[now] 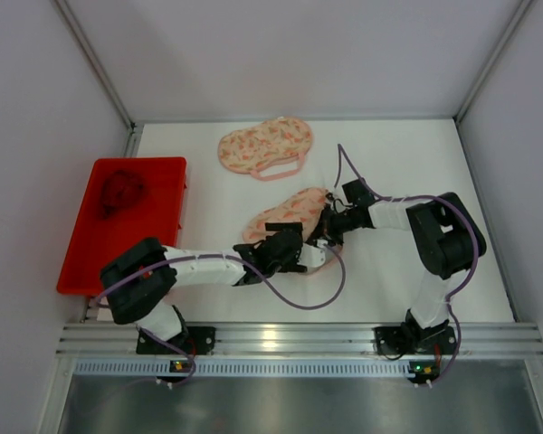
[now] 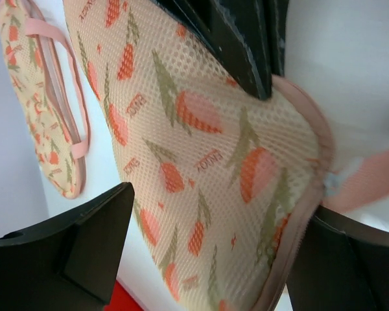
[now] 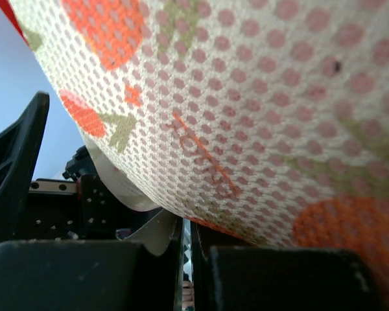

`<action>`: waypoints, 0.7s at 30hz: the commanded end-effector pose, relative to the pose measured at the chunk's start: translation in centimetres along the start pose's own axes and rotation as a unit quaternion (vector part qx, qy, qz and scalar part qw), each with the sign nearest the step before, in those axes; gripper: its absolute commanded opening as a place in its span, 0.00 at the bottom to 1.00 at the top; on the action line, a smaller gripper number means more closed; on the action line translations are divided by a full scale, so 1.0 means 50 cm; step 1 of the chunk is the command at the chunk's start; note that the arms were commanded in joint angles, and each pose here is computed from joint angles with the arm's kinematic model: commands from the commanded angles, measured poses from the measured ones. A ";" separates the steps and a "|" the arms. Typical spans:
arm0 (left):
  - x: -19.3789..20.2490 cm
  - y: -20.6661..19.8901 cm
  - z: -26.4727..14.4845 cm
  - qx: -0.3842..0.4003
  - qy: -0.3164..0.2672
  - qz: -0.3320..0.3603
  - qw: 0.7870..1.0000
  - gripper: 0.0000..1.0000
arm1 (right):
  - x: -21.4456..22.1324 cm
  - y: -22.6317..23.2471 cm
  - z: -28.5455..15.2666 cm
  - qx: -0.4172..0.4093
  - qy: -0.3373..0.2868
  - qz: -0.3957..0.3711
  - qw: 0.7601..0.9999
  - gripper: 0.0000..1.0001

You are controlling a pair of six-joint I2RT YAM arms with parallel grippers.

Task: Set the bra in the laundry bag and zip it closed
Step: Adjust the bra in the laundry bag.

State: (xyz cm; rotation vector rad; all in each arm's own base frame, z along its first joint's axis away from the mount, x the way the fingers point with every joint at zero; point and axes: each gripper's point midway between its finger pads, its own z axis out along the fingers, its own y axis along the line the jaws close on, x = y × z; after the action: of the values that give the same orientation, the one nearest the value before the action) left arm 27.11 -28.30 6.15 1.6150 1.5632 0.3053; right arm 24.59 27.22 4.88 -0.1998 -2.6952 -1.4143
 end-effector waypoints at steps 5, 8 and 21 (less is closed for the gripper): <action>-0.028 -0.017 -0.130 0.094 -0.066 -0.060 0.992 0.88 | 0.000 0.030 -0.005 -0.017 0.012 -0.015 1.000 0.00; -0.049 -0.019 -0.166 0.125 -0.094 -0.062 0.986 0.88 | -0.001 0.030 -0.004 -0.017 0.012 -0.017 1.000 0.00; -0.137 -0.105 -0.213 0.224 -0.241 0.223 0.918 0.49 | 0.001 0.041 -0.009 -0.027 0.012 -0.013 0.999 0.00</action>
State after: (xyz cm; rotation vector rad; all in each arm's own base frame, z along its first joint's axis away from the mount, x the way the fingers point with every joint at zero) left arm 16.79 -29.67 11.71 2.0214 1.2261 -0.2185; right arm 24.30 27.32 5.25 -0.1951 -2.6682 -1.4215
